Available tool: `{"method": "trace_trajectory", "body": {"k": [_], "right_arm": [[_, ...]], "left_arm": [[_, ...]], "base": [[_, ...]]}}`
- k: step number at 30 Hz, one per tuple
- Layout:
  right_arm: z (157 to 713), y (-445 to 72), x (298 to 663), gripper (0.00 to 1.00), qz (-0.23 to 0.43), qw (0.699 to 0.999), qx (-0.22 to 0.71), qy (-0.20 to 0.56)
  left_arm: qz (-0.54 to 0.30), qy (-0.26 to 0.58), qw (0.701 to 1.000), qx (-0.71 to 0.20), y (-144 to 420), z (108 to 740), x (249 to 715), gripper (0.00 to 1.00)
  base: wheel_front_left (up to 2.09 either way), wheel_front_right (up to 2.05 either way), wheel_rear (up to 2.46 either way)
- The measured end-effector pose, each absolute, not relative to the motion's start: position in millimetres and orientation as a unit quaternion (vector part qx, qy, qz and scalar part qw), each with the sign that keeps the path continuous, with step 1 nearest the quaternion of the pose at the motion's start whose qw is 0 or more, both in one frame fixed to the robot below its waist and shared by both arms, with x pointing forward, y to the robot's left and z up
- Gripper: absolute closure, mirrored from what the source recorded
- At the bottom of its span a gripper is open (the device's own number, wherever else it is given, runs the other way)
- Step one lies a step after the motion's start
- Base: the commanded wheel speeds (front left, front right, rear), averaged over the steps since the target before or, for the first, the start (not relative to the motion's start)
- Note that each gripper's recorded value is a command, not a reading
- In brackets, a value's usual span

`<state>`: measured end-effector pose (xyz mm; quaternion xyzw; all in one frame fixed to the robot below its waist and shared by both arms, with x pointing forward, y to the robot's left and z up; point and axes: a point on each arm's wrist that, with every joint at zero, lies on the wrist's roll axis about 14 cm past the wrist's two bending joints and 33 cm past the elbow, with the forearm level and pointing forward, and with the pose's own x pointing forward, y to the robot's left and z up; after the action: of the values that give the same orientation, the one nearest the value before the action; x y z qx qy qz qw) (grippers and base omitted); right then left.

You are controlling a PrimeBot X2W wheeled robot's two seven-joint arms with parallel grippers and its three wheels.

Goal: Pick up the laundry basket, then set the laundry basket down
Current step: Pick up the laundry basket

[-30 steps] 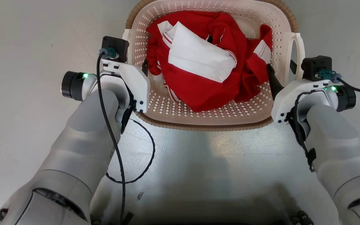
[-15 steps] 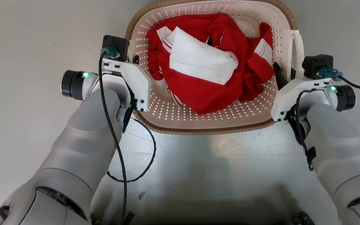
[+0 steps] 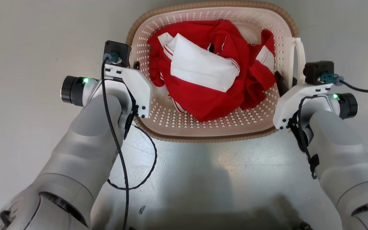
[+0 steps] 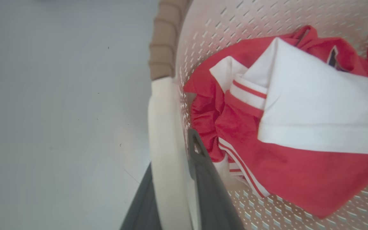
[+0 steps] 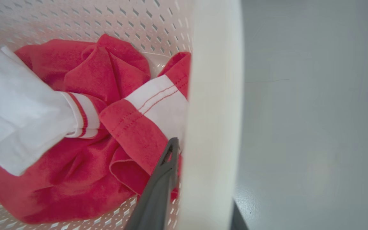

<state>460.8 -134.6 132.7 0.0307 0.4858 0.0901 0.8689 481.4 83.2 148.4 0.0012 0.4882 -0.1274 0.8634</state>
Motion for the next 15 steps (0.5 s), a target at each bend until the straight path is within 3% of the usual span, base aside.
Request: {"method": "trace_trajectory", "body": {"k": [15], "right_arm": [[175,-127,417,1.0,0.095,0.849,0.061,0.517]], "left_arm": [[-0.154,0.494,0.856,0.027,78,187,452,1.0]], "base": [[0.0,0.0,0.0]]}}
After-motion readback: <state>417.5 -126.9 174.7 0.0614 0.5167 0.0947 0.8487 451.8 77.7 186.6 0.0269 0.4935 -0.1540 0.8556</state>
